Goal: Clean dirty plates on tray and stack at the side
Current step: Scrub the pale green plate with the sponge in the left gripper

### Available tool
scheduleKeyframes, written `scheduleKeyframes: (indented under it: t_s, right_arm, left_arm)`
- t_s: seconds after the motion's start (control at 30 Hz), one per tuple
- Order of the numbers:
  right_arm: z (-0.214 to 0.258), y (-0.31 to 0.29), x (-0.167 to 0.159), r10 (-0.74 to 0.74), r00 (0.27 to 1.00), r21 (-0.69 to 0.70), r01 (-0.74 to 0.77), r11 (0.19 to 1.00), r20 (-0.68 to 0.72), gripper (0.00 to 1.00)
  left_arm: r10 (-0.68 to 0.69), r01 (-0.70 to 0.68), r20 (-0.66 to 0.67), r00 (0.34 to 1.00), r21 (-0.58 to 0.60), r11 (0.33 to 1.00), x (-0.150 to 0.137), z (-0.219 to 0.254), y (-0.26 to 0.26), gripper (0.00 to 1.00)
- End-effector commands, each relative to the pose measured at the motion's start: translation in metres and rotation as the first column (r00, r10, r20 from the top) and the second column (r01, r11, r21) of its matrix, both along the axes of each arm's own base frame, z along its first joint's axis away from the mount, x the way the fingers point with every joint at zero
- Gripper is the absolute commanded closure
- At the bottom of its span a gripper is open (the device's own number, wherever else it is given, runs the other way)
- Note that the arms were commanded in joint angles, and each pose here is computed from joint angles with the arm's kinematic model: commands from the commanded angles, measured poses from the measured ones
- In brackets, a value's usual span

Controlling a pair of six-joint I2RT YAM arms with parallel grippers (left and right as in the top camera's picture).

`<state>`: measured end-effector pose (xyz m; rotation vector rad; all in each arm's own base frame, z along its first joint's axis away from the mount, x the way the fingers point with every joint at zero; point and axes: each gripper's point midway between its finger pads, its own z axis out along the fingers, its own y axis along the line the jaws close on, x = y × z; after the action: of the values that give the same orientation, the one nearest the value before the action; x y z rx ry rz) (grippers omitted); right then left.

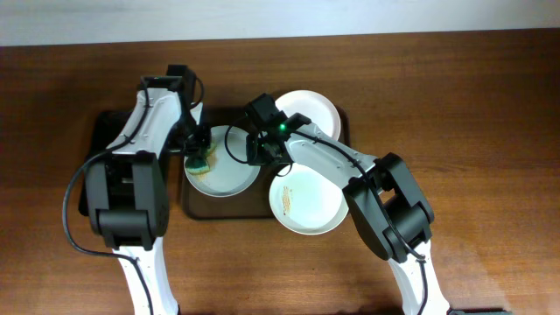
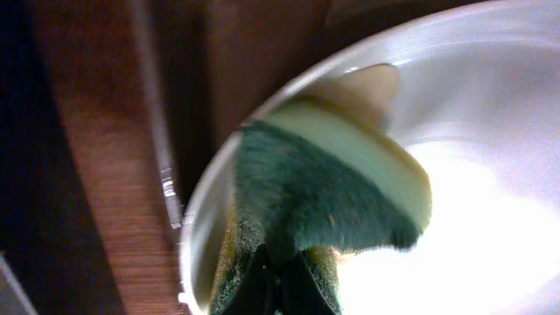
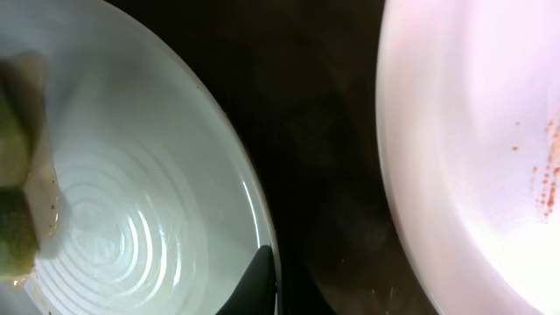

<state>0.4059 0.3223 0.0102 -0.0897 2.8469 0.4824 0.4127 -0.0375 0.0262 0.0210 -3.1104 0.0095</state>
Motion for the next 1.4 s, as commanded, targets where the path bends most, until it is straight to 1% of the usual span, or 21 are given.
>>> scheduleKeyframes:
  t_s: [0.0,0.07,0.13,0.27,0.33,0.37,0.43,0.5,0.57,0.6,0.7,0.73,0.77,0.83,0.87,0.93,1.07,1.13,1.2,1.3,1.37]
  right_arm:
    - [-0.010,-0.002,-0.002,-0.001,1.000,-0.013,0.001,1.000,-0.019,0.96]
    - [-0.010,-0.002,-0.002,-0.002,1.000,-0.014,0.002,1.000,-0.017,0.96]
    - [-0.010,-0.002,-0.001,-0.002,1.000,-0.014,0.002,1.000,-0.016,0.96]
    - [-0.010,-0.002,-0.001,-0.002,1.000,-0.014,0.002,1.000,-0.016,0.96]
    - [-0.010,-0.002,-0.001,-0.002,1.000,-0.015,0.002,1.000,-0.017,0.96]
    - [-0.010,-0.002,-0.001,-0.002,1.000,-0.014,0.002,1.000,-0.016,0.95]
    - [-0.010,-0.002,-0.002,-0.002,1.000,-0.014,0.002,1.000,-0.017,0.95]
    - [-0.010,-0.002,-0.002,-0.002,1.000,-0.015,0.002,1.000,-0.017,0.95]
    - [-0.010,-0.002,-0.002,-0.002,1.000,-0.016,0.002,1.000,-0.019,0.96]
    - [-0.010,-0.003,-0.002,-0.002,1.000,-0.017,0.002,1.000,-0.020,0.95]
    - [-0.010,-0.003,-0.002,-0.002,1.000,-0.017,0.002,1.000,-0.020,0.95]
    - [-0.010,-0.003,-0.002,-0.002,1.000,-0.017,0.002,1.000,-0.020,0.96]
    - [-0.010,-0.003,-0.002,-0.002,1.000,-0.017,0.002,1.000,-0.020,0.96]
    - [-0.010,-0.003,-0.002,-0.003,1.000,-0.017,0.002,1.000,-0.020,0.96]
    - [-0.010,-0.003,-0.002,-0.002,1.000,-0.017,0.002,1.000,-0.020,0.95]
    - [-0.010,-0.003,-0.002,-0.002,1.000,-0.017,0.002,1.000,-0.020,0.96]
    - [-0.010,-0.003,-0.002,-0.002,1.000,-0.017,0.002,1.000,-0.020,0.96]
    - [-0.010,-0.002,-0.002,-0.002,1.000,-0.016,0.002,1.000,-0.020,0.95]
    - [-0.010,-0.002,-0.002,-0.002,1.000,-0.016,0.002,1.000,-0.020,0.95]
    - [-0.010,-0.002,-0.002,-0.002,1.000,-0.016,0.002,1.000,-0.020,0.95]
    - [-0.010,-0.001,-0.003,0.002,1.000,-0.008,-0.002,1.000,-0.026,0.95]
  left_arm:
    - [-0.026,0.030,0.035,0.999,-0.122,0.992,0.008,0.020,-0.039,0.99]
    - [-0.026,0.021,-0.020,0.999,-0.212,0.977,-0.005,0.021,-0.054,0.99]
    - [-0.025,0.011,-0.067,0.997,-0.205,0.979,-0.017,0.017,-0.052,0.99]
    - [-0.023,0.004,-0.102,0.995,-0.188,0.982,-0.030,-0.003,-0.048,0.99]
    - [0.024,-0.028,-0.093,0.995,-0.035,0.999,-0.032,-0.020,-0.022,0.99]
    - [0.048,-0.043,-0.065,0.997,0.079,0.996,-0.029,-0.025,-0.003,0.99]
    - [0.079,-0.073,-0.020,0.997,0.193,0.978,-0.022,-0.023,0.017,0.99]
    - [0.087,-0.097,0.048,0.995,0.294,0.951,-0.010,-0.019,0.035,0.99]
    - [0.101,-0.131,0.102,0.990,0.353,0.926,0.000,-0.014,0.045,0.99]
    - [0.104,-0.143,0.126,0.987,0.358,0.923,0.006,-0.010,0.047,0.99]
    - [0.104,-0.163,0.195,0.975,0.312,0.936,0.029,0.009,0.037,0.99]
    - [0.105,-0.156,0.199,0.974,0.260,0.953,0.035,0.018,0.027,0.99]
    - [0.079,-0.111,0.176,0.981,0.178,0.978,0.037,0.029,0.011,0.99]
    - [0.016,-0.021,0.105,0.994,0.044,0.999,0.026,0.042,-0.014,0.99]
    - [0.003,-0.004,0.079,0.997,0.020,1.000,0.020,0.044,-0.018,0.99]
    - [0.002,-0.002,0.021,1.000,0.022,1.000,0.006,0.040,-0.017,0.99]
    - [0.002,-0.003,0.034,0.999,0.029,1.000,0.007,0.017,-0.016,0.99]
    - [0.020,-0.023,0.039,0.999,0.079,0.997,0.004,-0.001,-0.007,0.99]
    - [0.021,-0.024,0.034,0.999,0.094,0.995,-0.002,-0.017,-0.004,0.99]
    - [0.083,-0.084,0.014,0.996,0.106,0.991,-0.016,-0.039,0.000,0.99]
    - [0.094,-0.094,0.004,0.996,0.084,0.992,-0.019,-0.042,-0.004,0.99]
